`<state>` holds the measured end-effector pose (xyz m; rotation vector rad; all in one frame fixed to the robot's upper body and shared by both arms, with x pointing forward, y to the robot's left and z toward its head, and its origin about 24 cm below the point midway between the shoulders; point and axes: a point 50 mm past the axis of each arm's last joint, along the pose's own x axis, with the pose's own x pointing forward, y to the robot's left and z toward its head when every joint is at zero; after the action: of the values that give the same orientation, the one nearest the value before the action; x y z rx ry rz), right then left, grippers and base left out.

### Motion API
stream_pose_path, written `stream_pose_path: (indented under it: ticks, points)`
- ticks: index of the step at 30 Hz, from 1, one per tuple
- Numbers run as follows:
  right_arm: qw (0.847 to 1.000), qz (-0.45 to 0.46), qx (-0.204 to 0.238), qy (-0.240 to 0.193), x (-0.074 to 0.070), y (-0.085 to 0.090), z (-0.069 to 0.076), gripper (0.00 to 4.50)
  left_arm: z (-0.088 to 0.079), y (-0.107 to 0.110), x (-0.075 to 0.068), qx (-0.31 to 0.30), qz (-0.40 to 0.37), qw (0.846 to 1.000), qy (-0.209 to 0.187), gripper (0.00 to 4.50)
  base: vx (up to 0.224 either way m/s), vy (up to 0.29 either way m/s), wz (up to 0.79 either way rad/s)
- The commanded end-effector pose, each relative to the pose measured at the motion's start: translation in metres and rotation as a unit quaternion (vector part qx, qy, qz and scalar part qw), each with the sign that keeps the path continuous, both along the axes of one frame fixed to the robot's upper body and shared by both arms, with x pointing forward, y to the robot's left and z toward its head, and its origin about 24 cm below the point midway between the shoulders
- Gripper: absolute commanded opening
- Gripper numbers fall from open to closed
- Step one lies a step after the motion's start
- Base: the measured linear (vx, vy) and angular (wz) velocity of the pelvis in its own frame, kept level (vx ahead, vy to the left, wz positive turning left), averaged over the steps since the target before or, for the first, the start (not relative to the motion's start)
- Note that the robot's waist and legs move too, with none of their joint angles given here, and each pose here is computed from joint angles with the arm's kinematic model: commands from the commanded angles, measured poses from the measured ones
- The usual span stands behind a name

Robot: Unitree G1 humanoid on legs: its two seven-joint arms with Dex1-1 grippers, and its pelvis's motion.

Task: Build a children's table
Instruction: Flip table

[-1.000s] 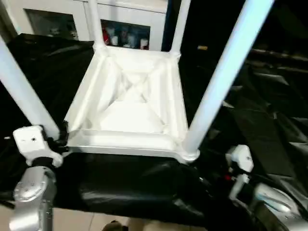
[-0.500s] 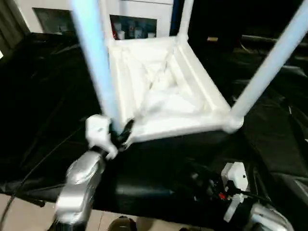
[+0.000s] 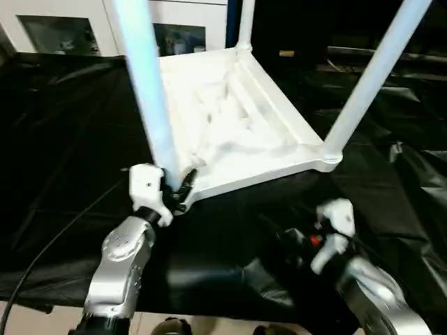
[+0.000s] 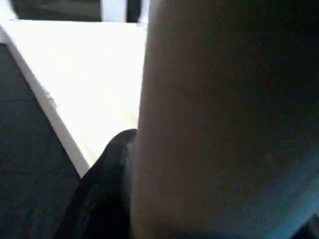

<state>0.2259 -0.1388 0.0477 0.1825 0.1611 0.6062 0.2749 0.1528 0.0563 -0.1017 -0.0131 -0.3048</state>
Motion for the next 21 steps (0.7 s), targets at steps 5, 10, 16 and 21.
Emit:
stream_pose_path:
  ticks: [5, 10, 16, 21]
  points:
    - [1.0, -0.007, -0.005, 0.008, 0.014, 0.004, -0.004, 4.5, 0.02, 0.007, -0.012, -0.144, 0.015, 0.987, -0.071, 2.22, 0.0, 0.0, 0.0]
    - [1.0, -0.007, 0.003, 0.009, 0.018, 0.002, -0.004, 4.5, 0.017, 0.002, -0.022, -0.178, 0.011, 0.981, -0.071, 2.21, 0.0, 0.0, 0.0]
    - [0.996, 0.0, 0.087, 0.008, 0.024, 0.004, 0.005, 4.5, 0.017, -0.01, -0.023, -0.182, -0.019, 0.981, -0.066, 2.2, 0.0, 0.0, 0.0]
    - [0.982, -0.012, 0.189, 0.023, 0.033, 0.006, 0.01, 4.5, 0.019, -0.014, -0.023, -0.187, -0.027, 0.98, -0.068, 2.2, 0.0, 0.0, 0.0]
